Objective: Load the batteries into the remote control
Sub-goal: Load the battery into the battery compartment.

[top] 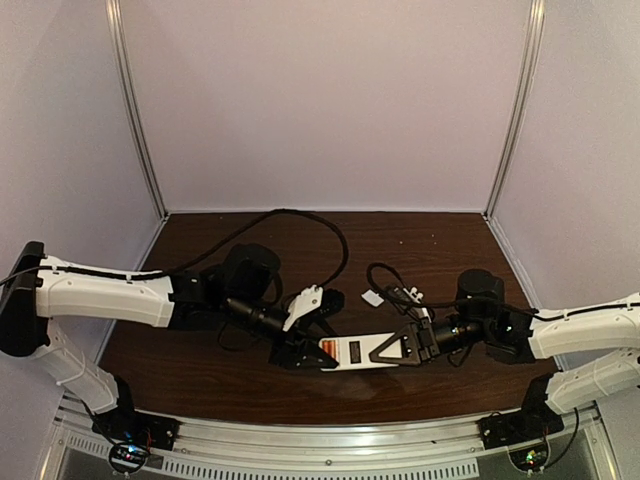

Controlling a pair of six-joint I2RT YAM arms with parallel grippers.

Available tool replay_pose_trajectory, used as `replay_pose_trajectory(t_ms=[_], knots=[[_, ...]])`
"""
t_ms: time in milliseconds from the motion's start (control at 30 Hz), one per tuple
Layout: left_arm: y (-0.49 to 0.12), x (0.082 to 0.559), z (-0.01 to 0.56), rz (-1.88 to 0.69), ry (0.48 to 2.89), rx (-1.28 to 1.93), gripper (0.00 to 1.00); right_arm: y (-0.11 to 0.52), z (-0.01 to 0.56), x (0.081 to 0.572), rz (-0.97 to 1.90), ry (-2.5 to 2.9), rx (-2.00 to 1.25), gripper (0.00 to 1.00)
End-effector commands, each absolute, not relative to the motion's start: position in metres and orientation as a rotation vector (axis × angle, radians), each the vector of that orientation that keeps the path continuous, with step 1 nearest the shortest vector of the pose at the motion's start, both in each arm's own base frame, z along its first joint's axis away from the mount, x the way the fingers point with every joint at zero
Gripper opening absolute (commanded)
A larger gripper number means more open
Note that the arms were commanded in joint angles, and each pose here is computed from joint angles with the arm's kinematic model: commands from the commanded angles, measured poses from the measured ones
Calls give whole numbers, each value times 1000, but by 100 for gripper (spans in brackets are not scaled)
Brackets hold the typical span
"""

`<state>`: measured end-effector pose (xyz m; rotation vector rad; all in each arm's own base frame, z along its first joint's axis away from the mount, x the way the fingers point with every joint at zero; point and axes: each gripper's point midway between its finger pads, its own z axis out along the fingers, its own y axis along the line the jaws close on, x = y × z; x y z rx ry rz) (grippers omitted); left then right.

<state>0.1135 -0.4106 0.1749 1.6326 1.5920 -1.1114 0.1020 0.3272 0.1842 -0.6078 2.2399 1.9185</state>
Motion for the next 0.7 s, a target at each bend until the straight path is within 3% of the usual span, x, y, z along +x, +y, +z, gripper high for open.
replay_pose_trajectory(t_ms=[0, 367, 667], knots=[[-416, 118, 173, -1143, 1589, 1626, 29, 331, 233, 91, 1986, 1995, -778, 0], [-417, 121, 164, -1133, 1655, 1622, 50, 329, 244, 89, 1981, 1943, -798, 0], [-414, 118, 165, -1144, 1657, 1628, 59, 329, 243, 90, 1962, 1951, -801, 0]])
